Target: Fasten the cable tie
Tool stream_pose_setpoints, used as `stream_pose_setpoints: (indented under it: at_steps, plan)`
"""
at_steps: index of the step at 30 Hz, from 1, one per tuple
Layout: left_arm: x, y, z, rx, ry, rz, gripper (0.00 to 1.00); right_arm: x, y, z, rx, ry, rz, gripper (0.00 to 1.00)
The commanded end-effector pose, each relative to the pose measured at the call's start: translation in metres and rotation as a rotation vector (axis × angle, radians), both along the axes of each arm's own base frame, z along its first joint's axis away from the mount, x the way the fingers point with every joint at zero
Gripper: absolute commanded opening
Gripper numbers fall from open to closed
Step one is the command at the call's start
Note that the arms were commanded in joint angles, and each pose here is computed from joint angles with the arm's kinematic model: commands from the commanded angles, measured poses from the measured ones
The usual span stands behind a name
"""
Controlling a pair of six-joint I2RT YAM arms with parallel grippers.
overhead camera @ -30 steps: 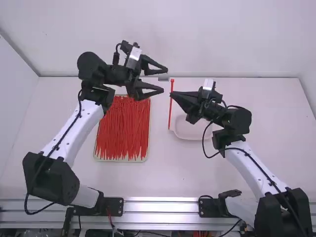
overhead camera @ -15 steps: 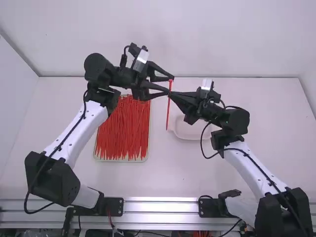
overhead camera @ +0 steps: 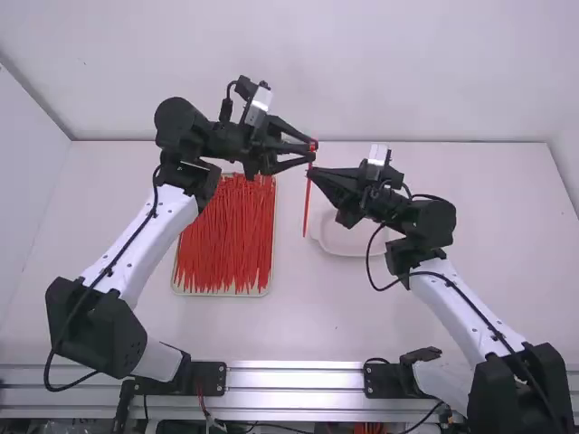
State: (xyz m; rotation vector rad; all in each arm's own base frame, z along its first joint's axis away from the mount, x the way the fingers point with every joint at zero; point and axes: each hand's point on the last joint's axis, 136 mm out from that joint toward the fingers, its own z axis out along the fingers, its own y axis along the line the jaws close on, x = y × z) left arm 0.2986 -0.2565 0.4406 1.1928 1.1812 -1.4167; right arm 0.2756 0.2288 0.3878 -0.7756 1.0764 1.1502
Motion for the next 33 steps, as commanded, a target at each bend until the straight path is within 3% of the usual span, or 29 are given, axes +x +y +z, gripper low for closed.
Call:
stream_pose_setpoints:
  at_steps: [1, 9, 12, 13, 14, 21, 33]
  plan:
    - [-0.005, -0.002, 0.013, -0.016, -0.036, 0.0, 0.02, -0.003, -0.002, 0.01, 0.012, -0.03, -0.006, 0.0]
    - [0.001, -0.003, 0.013, -0.02, 0.011, 0.023, 0.02, -0.002, -0.002, 0.01, 0.011, -0.027, -0.006, 0.0]
    - [0.001, -0.003, 0.013, -0.02, 0.017, 0.026, 0.02, -0.002, -0.002, 0.009, 0.008, -0.022, -0.003, 0.18]
    - [0.002, -0.003, 0.012, -0.019, 0.025, 0.029, 0.02, -0.001, -0.001, 0.007, 0.005, -0.011, -0.004, 0.39]
    - [0.006, -0.002, 0.012, -0.021, 0.044, 0.044, 0.02, 0.001, -0.001, 0.005, 0.002, 0.003, -0.008, 0.96]
    - [0.042, 0.015, 0.006, -0.034, 0.195, 0.196, 0.02, 0.013, -0.013, -0.005, -0.018, 0.071, -0.029, 0.98]
    - [0.088, 0.058, -0.006, -0.06, 0.412, 0.396, 0.02, 0.031, -0.015, -0.039, -0.168, -0.009, -0.122, 0.98]
